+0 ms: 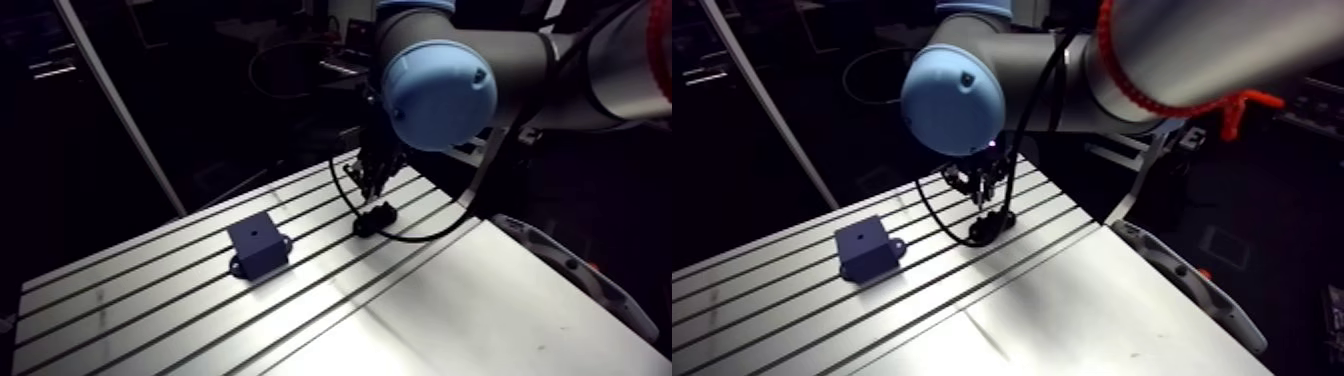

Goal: Pick up the M10 bolt and insert it into the hole until fully seated.

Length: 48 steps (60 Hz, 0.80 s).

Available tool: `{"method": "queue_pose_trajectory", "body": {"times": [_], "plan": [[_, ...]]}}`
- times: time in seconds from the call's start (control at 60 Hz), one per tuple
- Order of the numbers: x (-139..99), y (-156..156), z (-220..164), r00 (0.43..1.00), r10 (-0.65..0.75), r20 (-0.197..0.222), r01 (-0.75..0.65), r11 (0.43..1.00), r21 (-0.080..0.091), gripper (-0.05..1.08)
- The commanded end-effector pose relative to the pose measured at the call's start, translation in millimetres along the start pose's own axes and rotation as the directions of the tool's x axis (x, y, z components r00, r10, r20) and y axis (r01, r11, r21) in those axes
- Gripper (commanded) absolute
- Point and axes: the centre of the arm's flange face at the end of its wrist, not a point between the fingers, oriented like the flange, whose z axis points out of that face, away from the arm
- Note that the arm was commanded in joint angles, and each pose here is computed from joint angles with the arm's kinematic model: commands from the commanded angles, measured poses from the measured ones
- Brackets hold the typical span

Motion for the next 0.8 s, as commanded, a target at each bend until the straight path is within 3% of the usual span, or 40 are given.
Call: {"method": "queue_pose_trajectory", "body": {"times": [0.017, 0.1, 0.183, 0.467, 0.567, 0.7, 0.8], "plan": [[8.9, -2.8, -42.3, 0.998, -0.013, -0.069, 0.011, 0.999, -0.032, 1.00], [12.6, -8.6, -59.5, 0.997, -0.024, -0.080, 0.021, 0.999, -0.039, 1.04], [15.8, -13.9, -68.3, 0.997, -0.028, -0.075, 0.026, 0.999, -0.033, 1.06], [38.0, -38.6, -121.8, 1.000, -0.015, -0.009, 0.015, 1.000, 0.009, 1.08], [52.8, -65.2, -146.9, 0.999, -0.044, 0.024, 0.043, 0.999, 0.029, 1.08], [64.8, -88.1, -171.2, 0.997, -0.063, 0.038, 0.061, 0.998, 0.033, 1.08], [72.9, -111.9, -180.6, 0.994, -0.079, 0.072, 0.076, 0.996, 0.042, 1.08]]}}
